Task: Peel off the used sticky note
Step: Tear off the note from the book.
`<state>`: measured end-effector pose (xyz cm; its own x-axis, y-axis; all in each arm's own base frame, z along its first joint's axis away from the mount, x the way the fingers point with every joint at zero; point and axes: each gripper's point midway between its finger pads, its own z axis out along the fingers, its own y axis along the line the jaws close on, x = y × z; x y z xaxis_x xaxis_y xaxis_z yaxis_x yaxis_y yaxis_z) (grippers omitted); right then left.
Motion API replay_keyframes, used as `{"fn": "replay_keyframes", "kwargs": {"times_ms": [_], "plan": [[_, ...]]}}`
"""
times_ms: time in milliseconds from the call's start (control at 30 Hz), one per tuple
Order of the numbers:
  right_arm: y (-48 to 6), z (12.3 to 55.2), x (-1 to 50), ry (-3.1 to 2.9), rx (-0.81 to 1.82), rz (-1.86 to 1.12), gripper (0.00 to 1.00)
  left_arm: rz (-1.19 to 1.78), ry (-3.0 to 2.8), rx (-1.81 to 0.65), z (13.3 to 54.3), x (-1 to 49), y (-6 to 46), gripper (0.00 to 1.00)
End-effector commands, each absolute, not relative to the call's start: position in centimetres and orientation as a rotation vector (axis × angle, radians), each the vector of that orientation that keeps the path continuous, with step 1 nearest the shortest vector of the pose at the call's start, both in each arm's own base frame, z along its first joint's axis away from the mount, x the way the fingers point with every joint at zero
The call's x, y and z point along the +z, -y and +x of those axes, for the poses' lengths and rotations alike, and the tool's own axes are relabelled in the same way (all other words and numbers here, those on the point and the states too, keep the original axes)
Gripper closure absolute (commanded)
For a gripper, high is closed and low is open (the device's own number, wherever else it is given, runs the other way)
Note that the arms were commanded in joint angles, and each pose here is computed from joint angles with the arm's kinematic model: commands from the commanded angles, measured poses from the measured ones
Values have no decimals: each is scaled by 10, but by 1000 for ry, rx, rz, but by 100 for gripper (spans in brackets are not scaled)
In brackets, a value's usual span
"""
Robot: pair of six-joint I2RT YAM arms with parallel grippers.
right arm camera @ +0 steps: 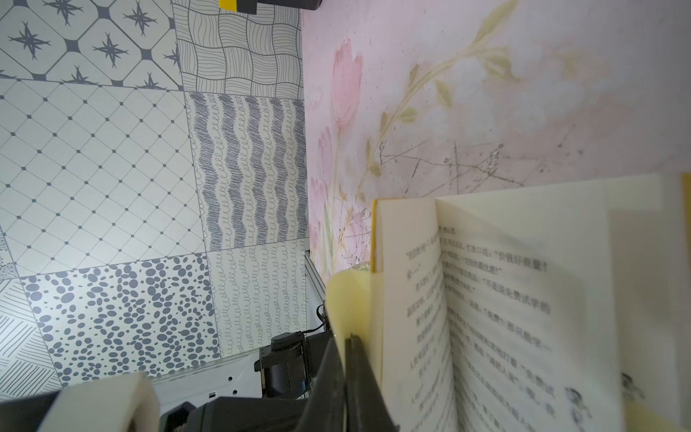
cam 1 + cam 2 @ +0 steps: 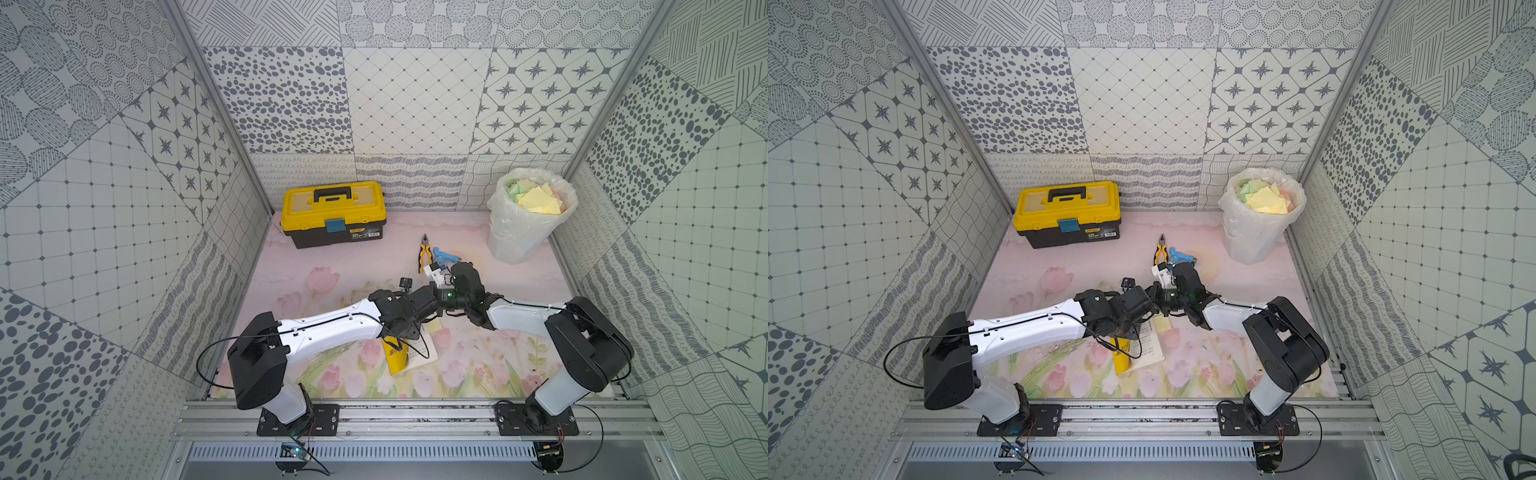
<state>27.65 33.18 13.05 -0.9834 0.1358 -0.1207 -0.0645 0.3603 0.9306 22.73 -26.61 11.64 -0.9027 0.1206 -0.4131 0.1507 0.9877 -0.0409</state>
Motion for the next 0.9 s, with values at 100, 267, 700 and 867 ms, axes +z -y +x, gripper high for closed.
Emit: {"fn": "replay_keyframes", "kwargs": {"times_ms": [100, 267, 700, 867], "plan": [[-324, 280, 127, -2445, 1624, 63, 93, 189, -2704, 39, 218, 123, 229, 85], [-314, 283, 124, -2459, 1575, 75, 92, 139, -2700, 36, 211, 125, 210, 98], [-309, 280, 110, -2498, 1541, 77, 92, -79, -2660, -59, 195, 108, 155, 100], [-308, 280, 107, -2514, 1519, 76, 92, -165, -2652, -72, 192, 95, 139, 100]]}}
